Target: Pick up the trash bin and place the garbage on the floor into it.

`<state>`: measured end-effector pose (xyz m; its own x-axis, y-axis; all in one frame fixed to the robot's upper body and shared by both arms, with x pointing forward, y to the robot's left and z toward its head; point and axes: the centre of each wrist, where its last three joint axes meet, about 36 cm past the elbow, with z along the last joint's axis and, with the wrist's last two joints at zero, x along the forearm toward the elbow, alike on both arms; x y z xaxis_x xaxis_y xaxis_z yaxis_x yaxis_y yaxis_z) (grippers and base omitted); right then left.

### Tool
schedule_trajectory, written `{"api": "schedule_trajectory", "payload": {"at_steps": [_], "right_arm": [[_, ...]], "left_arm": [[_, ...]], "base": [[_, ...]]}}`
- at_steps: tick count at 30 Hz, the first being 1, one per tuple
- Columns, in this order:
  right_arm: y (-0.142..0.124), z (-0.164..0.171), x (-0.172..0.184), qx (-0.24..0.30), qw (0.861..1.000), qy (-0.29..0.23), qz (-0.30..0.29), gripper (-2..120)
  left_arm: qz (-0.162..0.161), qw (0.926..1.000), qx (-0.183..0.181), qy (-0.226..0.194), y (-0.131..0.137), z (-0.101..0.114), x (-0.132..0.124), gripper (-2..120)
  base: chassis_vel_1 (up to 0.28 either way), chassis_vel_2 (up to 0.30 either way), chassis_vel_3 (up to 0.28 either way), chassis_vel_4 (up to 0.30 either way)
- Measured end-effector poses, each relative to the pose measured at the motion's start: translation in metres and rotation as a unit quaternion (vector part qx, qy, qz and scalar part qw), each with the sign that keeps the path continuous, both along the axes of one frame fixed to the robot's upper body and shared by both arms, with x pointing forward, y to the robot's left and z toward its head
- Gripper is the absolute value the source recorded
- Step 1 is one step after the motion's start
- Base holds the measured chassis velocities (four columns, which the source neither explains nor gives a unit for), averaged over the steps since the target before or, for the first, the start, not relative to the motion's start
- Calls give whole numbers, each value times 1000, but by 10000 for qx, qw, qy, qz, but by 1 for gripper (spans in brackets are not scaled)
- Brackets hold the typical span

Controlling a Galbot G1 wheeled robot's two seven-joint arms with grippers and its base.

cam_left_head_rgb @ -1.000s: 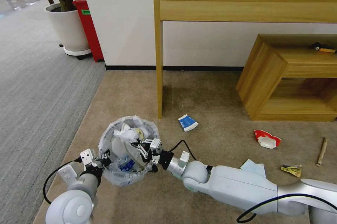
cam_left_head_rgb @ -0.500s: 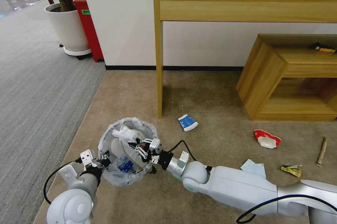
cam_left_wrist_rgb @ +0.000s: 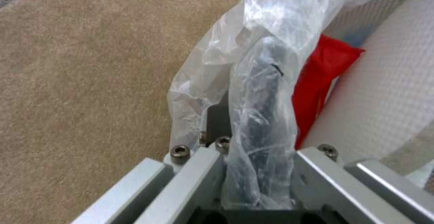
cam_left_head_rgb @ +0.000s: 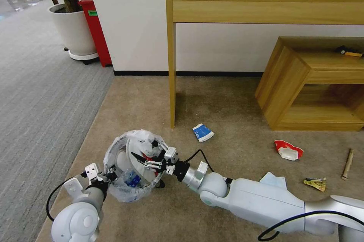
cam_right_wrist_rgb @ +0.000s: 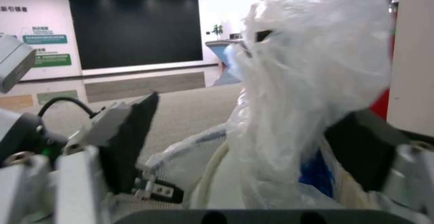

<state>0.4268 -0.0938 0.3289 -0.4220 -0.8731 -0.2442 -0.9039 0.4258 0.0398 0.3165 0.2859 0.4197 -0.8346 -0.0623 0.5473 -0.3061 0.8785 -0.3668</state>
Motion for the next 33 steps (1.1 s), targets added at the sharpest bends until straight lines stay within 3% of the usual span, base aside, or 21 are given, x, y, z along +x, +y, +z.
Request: {"api": "schedule_trajectory", "payload": {"at_steps": [4, 15, 19, 24, 33], "right_arm": [[-2, 2, -1, 12, 10000, -10, -9, 99], [-7, 6, -4, -143, 9999, -61, -24, 100], [-6, 14, 3, -317, 9991, -281, -66, 100], [-8, 23, 20, -921, 9929, -754, -74, 100], [-18, 2, 12, -1187, 9902, -730, 83, 100]], "left_arm": [[61, 10000, -18, 5, 3, 0, 2, 0], [-8, 10000, -75, 0, -8, 1, -2, 0], [41, 10000, -38, 62, -7, -5, -2, 0], [92, 9999, -93, 11, -10, -3, -3, 0], [103, 9998, -142, -60, -14, 0, -4, 0]], "base": [[0, 0, 0, 0], [0, 0, 0, 0], [0, 0, 0, 0], [0, 0, 0, 0], [0, 0, 0, 0]]}}
